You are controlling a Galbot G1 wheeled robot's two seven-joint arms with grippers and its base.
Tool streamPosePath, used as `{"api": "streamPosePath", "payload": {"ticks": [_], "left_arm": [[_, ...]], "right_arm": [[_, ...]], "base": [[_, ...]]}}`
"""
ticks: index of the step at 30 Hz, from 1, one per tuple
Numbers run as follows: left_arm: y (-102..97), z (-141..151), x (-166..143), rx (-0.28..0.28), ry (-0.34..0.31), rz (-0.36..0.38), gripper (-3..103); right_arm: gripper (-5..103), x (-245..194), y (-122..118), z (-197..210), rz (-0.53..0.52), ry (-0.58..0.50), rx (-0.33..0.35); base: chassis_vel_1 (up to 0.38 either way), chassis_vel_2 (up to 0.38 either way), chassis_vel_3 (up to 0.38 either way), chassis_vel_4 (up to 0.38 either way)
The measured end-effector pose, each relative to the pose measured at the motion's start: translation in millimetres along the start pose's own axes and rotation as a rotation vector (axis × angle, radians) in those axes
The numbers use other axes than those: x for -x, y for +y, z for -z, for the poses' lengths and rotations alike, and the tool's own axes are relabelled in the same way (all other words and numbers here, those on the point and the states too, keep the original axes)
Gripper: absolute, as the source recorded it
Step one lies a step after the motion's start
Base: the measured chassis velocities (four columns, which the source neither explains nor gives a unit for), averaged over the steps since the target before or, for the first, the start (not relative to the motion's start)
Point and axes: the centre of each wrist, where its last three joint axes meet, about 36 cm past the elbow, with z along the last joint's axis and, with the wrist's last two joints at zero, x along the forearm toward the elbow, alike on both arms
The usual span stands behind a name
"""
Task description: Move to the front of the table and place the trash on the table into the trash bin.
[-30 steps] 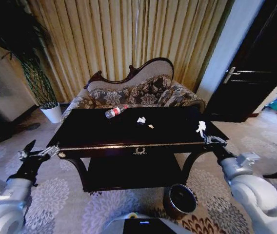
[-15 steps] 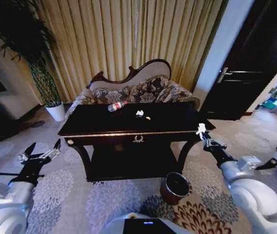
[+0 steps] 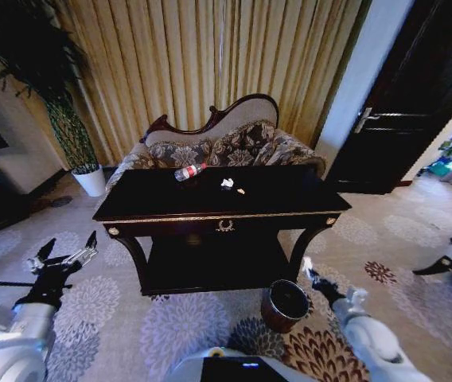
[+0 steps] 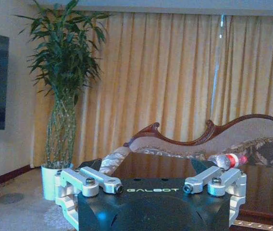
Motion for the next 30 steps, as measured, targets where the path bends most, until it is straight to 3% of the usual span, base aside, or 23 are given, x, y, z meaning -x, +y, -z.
{"api": "streamPosePath", "payload": {"ticks": [9,15,17,20,21,26,30], "left_arm": [[-4.7,-5.7,-2.0,-0.014,0.004,0.008,100],[-7.4,-8.8,-3.0,-0.018,0.008,0.003,100],[-8.0,-8.9,-2.6,-0.022,0.006,-0.002,100],[-8.5,-8.8,-2.0,-0.025,0.004,-0.007,100],[-8.6,-8.7,-1.7,-0.027,0.002,-0.009,100],[-8.7,-8.8,-1.9,-0.035,0.002,-0.009,100],[-8.1,-8.5,-2.0,-0.037,0.002,-0.007,100]], "right_arm": [[0,51.9,-0.7,-26.2,-0.084,0.019,0.007],[-3,59.5,-7.8,-28.5,-0.111,0.029,-0.042],[8,58.1,-4.3,-33.2,-0.118,0.037,-0.040],[14,55.6,-1.6,-36.3,-0.119,0.042,-0.041],[24,54.0,-0.4,-37.9,-0.118,0.044,-0.044],[36,51.6,2.0,-40.5,-0.119,0.047,-0.044],[57,49.9,1.8,-36.1,-0.130,0.036,-0.044]], "base": [[0.000,0.000,0.000,0.000],[0.000,0.000,0.000,0.000],[0.000,0.000,0.000,0.000],[0.000,0.000,0.000,0.000],[0.000,0.000,0.000,0.000],[0.000,0.000,0.000,0.000],[0.000,0.000,0.000,0.000]]}}
